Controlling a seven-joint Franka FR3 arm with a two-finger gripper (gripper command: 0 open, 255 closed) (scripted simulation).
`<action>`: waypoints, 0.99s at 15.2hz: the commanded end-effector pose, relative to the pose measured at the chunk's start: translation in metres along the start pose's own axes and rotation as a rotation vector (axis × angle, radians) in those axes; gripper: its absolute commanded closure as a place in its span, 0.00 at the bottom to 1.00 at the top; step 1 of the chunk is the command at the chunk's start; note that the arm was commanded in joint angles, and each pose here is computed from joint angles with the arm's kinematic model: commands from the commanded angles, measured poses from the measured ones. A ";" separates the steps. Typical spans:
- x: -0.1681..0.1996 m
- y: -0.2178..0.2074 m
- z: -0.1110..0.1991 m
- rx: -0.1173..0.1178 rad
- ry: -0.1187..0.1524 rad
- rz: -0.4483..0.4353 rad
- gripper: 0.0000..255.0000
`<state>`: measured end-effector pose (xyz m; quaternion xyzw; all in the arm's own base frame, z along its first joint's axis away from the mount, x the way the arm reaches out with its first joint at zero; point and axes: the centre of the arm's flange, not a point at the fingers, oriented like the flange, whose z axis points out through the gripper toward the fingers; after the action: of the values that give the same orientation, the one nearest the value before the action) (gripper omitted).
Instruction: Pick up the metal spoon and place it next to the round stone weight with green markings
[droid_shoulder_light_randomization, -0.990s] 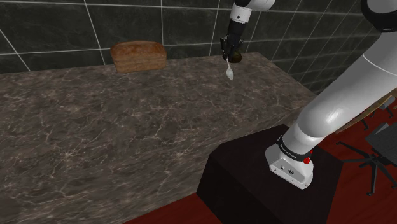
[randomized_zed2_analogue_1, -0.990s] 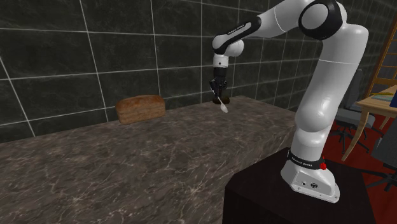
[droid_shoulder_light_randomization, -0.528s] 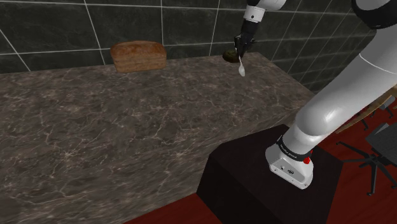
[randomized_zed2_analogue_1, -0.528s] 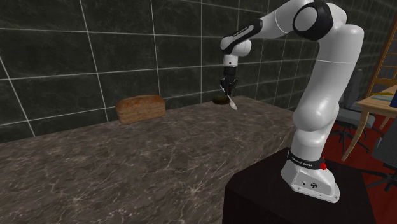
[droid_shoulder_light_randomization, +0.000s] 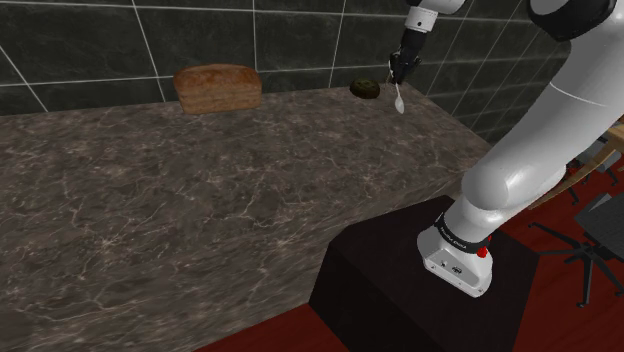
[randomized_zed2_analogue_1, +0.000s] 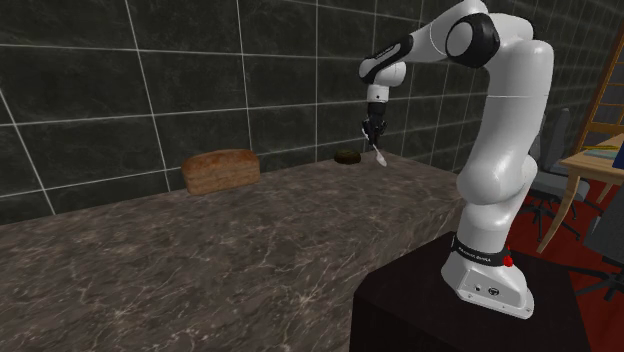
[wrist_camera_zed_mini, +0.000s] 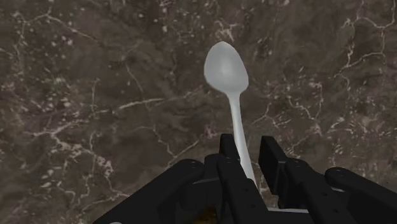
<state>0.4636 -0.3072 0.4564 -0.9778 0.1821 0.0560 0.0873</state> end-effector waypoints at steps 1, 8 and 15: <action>0.005 0.027 -0.003 0.000 -0.001 -0.001 1.00; 0.019 0.117 -0.019 0.000 -0.001 -0.001 1.00; 0.029 0.171 -0.018 0.000 -0.001 -0.001 1.00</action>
<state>0.4289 -0.4765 0.4481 -0.9778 0.1819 0.0564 0.0873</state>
